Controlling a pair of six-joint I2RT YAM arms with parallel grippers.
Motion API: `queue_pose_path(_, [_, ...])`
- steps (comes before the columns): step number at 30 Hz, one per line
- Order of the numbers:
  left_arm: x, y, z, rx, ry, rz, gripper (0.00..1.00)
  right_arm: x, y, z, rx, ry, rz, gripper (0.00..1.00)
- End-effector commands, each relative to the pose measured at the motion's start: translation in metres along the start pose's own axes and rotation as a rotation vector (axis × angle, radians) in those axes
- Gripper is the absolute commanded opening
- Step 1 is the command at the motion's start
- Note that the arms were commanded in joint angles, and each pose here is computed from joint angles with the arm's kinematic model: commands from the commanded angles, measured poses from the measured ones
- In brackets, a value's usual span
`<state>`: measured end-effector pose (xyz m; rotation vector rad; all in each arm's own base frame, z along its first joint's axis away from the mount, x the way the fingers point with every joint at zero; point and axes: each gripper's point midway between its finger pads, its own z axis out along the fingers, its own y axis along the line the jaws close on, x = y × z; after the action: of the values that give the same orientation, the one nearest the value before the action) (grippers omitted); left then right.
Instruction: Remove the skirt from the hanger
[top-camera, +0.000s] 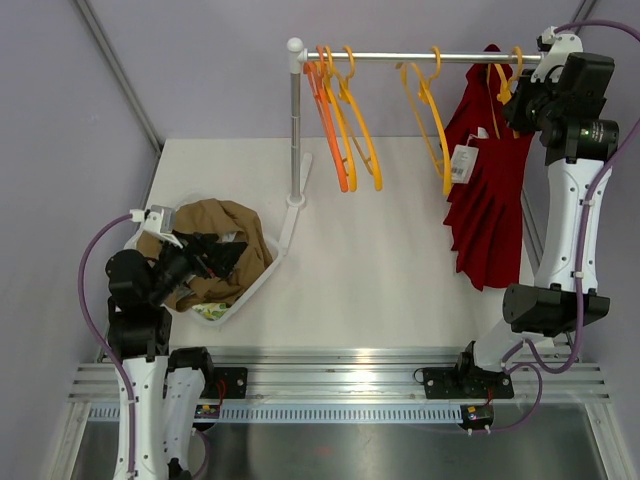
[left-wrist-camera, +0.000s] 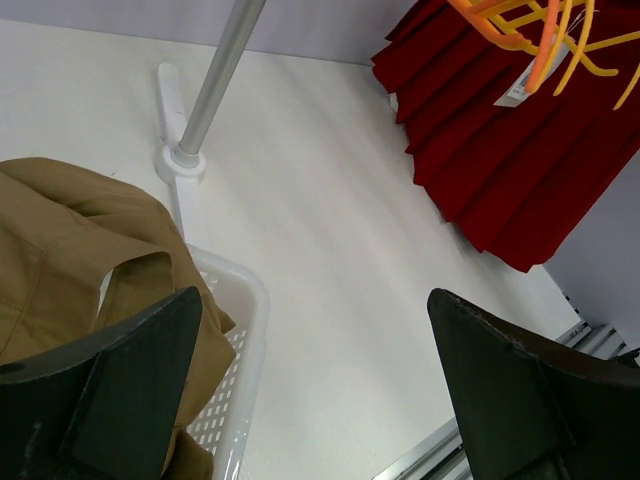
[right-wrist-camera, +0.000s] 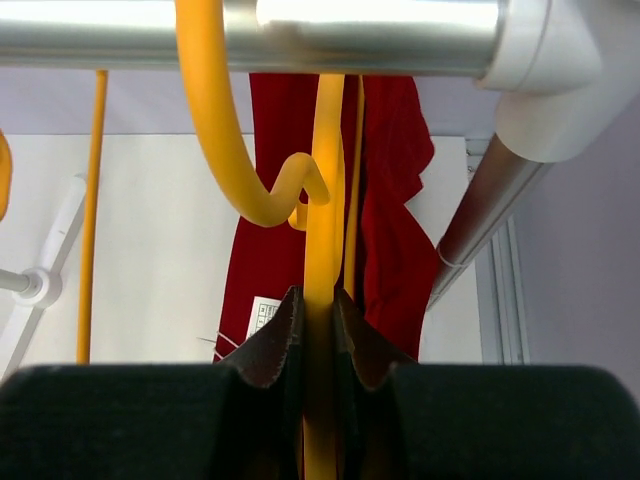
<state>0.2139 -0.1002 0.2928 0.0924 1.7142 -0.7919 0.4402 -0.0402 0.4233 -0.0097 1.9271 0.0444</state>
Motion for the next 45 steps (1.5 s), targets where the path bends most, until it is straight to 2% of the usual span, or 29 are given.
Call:
queue_pose_path(1, [-0.010, -0.019, 0.001, 0.093, -0.019, 0.019, 0.99, -0.066, 0.016, -0.035, -0.063, -0.251, -0.082, 0.00])
queue_pose_path(15, [0.011, -0.012, 0.022, 0.156, 0.065, -0.087, 0.99, -0.067, 0.032, -0.050, -0.138, -0.301, -0.133, 0.00])
queue_pose_path(25, [0.012, -0.013, 0.029, 0.153, 0.068, -0.078, 0.99, -0.077, 0.039, -0.067, -0.159, -0.361, -0.151, 0.00])
queue_pose_path(33, [0.017, -0.009, 0.034, 0.135, 0.077, -0.079, 0.99, -0.074, 0.041, -0.077, -0.163, -0.361, -0.163, 0.00])
queue_pose_path(40, [0.023, -0.013, 0.039, 0.141, 0.092, -0.090, 0.99, -0.047, 0.047, -0.088, -0.195, -0.298, -0.261, 0.00])
queue_pose_path(45, [0.035, -0.026, 0.048, 0.151, 0.127, -0.086, 0.99, -0.003, 0.045, -0.098, -0.188, -0.192, -0.313, 0.00])
